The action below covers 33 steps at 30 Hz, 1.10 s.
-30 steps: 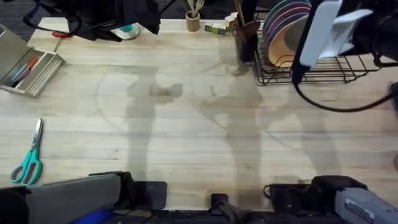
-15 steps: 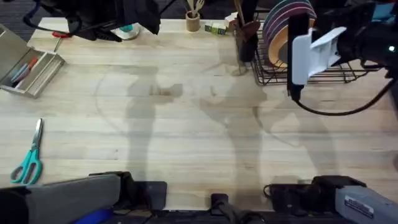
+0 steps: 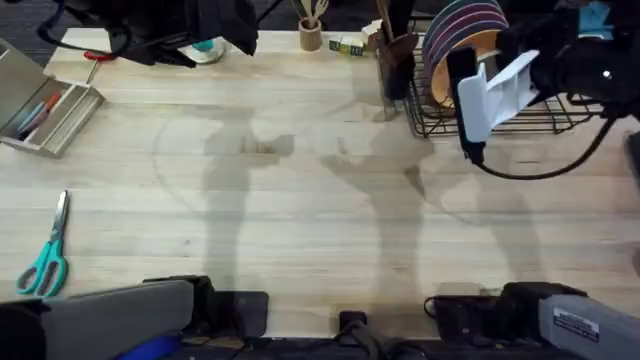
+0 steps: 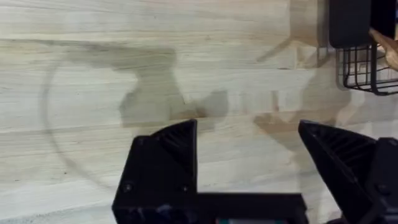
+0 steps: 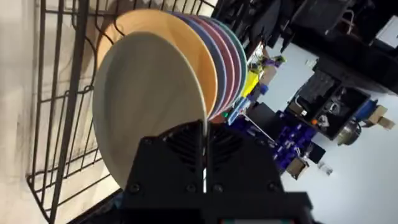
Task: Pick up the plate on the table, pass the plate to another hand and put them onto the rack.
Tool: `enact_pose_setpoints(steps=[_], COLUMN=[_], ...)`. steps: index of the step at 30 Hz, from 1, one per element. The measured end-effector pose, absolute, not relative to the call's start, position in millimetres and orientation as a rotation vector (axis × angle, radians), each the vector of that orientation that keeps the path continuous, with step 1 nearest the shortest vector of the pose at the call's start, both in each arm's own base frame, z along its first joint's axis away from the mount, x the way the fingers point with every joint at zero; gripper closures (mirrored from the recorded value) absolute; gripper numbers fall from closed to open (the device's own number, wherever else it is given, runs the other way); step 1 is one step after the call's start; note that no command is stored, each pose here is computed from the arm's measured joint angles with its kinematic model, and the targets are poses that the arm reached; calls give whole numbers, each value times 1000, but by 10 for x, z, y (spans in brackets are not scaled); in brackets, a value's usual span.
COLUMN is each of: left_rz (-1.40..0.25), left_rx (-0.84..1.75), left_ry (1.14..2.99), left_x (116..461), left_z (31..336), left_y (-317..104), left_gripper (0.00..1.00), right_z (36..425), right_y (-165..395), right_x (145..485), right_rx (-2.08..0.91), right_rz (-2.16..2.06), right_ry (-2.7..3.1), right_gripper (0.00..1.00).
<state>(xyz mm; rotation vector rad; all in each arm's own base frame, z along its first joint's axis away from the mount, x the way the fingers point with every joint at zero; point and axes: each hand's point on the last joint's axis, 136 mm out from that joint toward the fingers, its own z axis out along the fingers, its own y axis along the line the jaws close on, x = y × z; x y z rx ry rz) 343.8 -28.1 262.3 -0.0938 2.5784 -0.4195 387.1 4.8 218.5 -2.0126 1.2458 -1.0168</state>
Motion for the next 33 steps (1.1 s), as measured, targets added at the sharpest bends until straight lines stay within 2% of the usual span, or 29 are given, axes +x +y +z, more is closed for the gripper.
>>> enact_pose_setpoints(steps=[9,18,29,33], left_rz=[-420,-420,-420,-420], left_rx=[-94,-94,-94,-94], left_ry=[2578,2578,2579,2579], left_x=[3437,3438,3437,3437], left_z=[2624,2623,2622,2623], left_y=[-281,-281,-281,-281], left_gripper=[7,7,6,6], right_z=[2045,1728,1691,1685], right_y=[58,91,93,92], right_x=[3926,4013,4026,4022], right_rx=[-2043,-2101,-2108,-2110], right_rz=[-985,-900,-889,-887], right_ry=[1252,1275,1279,1281], right_gripper=[973,973,832,745])
